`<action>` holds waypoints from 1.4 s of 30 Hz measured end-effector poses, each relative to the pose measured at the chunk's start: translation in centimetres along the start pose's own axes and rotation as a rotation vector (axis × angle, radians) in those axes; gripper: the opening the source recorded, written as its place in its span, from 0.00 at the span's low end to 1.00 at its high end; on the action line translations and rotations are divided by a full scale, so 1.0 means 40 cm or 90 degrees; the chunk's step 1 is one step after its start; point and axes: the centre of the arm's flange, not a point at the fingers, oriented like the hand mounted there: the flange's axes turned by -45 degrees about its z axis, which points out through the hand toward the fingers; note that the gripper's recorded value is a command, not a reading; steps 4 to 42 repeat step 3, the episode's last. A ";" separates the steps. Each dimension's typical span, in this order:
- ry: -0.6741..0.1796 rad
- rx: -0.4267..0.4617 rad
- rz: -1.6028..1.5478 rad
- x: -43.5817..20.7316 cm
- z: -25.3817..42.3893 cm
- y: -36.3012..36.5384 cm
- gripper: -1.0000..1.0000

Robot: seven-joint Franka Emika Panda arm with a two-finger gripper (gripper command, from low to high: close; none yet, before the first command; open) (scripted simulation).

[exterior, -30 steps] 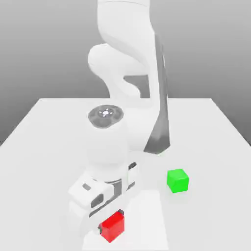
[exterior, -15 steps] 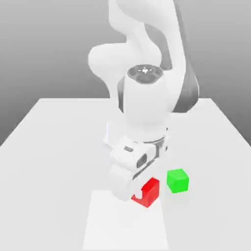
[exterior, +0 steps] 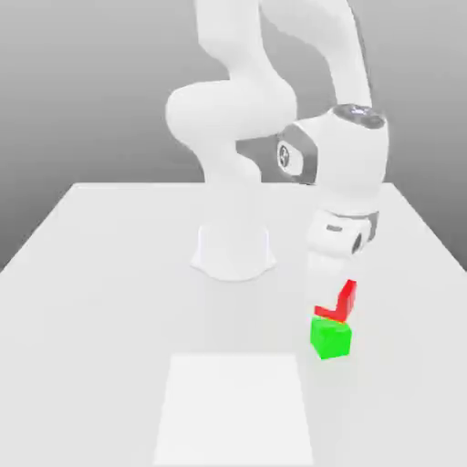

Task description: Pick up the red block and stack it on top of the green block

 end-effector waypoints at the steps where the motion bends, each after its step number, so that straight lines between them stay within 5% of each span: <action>1: 0.000 0.000 -0.001 -0.001 0.011 -0.002 1.00; 42: 0.000 0.000 -0.001 -0.001 0.011 -0.001 1.00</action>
